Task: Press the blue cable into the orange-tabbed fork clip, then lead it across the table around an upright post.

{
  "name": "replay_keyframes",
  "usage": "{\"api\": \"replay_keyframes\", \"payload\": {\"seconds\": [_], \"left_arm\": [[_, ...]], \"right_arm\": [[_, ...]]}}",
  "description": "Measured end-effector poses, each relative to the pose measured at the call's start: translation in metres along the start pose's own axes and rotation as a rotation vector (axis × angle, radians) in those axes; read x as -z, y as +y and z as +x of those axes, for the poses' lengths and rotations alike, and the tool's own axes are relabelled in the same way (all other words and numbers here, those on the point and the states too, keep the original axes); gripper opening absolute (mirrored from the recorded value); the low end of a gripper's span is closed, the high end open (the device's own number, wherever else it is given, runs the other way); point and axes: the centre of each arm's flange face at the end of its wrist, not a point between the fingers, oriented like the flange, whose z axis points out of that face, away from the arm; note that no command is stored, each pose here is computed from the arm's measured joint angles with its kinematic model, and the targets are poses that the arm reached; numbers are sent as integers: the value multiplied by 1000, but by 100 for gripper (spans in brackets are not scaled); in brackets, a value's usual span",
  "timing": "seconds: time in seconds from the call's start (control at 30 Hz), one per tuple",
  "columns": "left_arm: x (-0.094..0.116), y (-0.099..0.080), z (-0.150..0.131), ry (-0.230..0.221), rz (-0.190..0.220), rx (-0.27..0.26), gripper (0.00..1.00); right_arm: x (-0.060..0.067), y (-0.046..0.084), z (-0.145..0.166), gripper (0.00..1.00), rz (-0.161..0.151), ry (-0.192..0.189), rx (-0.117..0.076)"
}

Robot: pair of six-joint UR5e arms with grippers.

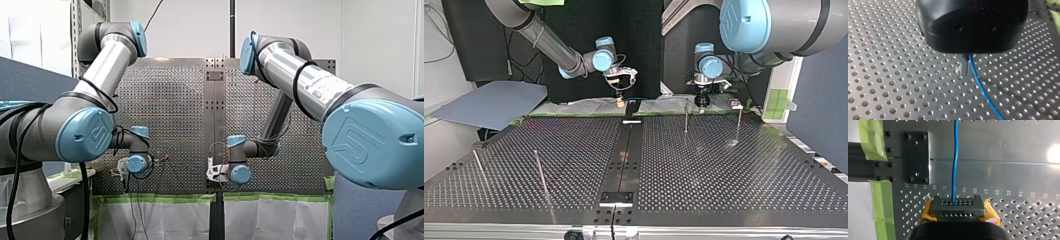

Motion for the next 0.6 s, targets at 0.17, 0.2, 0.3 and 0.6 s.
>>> {"api": "replay_keyframes", "payload": {"seconds": [0.17,0.2,0.3,0.6], "left_arm": [[-6,-1,1,9,10,19,0],[-7,-1,3,13,10,20,0],[-11,1,10,31,11,21,0],[-31,9,23,44,2,56,0]], "right_arm": [[-5,5,-6,0,-7,-1,-5],[-6,7,-10,0,-9,-7,-5],[-12,10,-14,0,-14,-21,-4],[-30,19,-1,0,-32,-43,-2]]}}
